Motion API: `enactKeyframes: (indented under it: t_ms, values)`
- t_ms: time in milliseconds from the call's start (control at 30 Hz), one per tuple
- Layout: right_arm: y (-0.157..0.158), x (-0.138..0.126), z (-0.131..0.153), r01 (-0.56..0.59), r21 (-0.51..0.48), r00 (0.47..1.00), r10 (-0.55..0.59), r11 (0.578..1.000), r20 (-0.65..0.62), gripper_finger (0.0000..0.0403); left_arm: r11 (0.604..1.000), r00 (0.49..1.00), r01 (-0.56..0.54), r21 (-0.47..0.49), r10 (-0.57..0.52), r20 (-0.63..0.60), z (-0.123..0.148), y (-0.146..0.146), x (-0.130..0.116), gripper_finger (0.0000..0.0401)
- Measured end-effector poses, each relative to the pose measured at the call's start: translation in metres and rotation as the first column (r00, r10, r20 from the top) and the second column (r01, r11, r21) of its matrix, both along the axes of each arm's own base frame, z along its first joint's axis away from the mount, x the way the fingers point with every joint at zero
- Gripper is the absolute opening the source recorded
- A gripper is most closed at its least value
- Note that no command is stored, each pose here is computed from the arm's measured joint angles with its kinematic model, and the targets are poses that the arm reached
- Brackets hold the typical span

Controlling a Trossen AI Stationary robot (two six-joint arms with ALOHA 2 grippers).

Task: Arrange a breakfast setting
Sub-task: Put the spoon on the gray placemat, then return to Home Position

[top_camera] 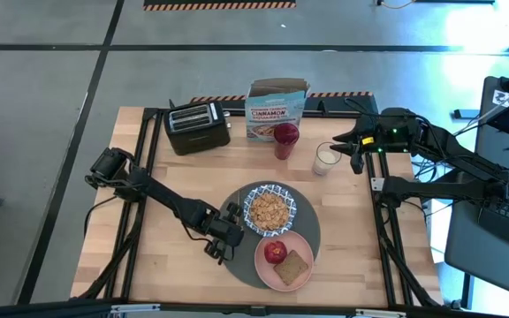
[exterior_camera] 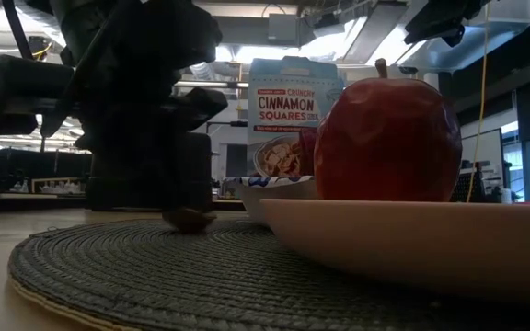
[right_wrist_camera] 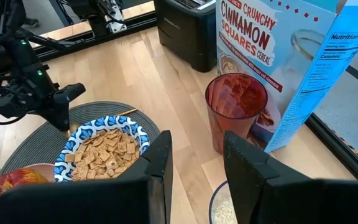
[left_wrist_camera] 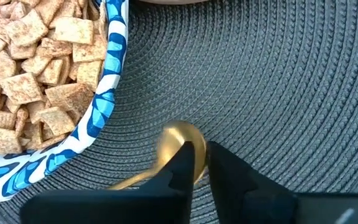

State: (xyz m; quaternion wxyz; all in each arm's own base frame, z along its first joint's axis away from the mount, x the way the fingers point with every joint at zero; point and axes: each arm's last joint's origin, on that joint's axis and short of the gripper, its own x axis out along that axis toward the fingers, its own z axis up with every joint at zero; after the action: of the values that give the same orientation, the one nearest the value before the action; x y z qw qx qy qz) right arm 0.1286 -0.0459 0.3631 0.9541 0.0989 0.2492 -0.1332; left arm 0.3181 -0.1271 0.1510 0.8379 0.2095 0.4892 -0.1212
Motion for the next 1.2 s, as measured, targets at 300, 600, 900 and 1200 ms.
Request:
enactKeyframes:
  t_ms: [300,600,900,1200]
  values:
    - [0.0,0.0,0.0,0.0,0.0,1.0,0.0,1.0,0.0,0.0094,1.0,1.0,-0.01,0.003,0.01,0.0,0.0,0.001,0.0,0.0113]
    - [0.0,0.0,0.0,-0.013,0.011,1.0,0.013,1.0,0.005,0.0094,0.998,0.998,-0.055,0.025,0.056,-0.021,0.023,0.003,-0.004,0.012]
    - [0.001,0.007,0.014,-0.116,-0.035,0.98,0.12,0.993,0.158,0.0094,0.946,0.915,-0.258,-0.197,0.305,0.265,0.159,0.043,-0.009,0.0117]
    - [0.006,0.012,0.064,-0.23,-0.513,0.731,0.494,0.827,0.47,0.0094,0.781,0.478,-0.359,-0.511,0.624,0.618,0.301,0.111,-0.037,0.0117]
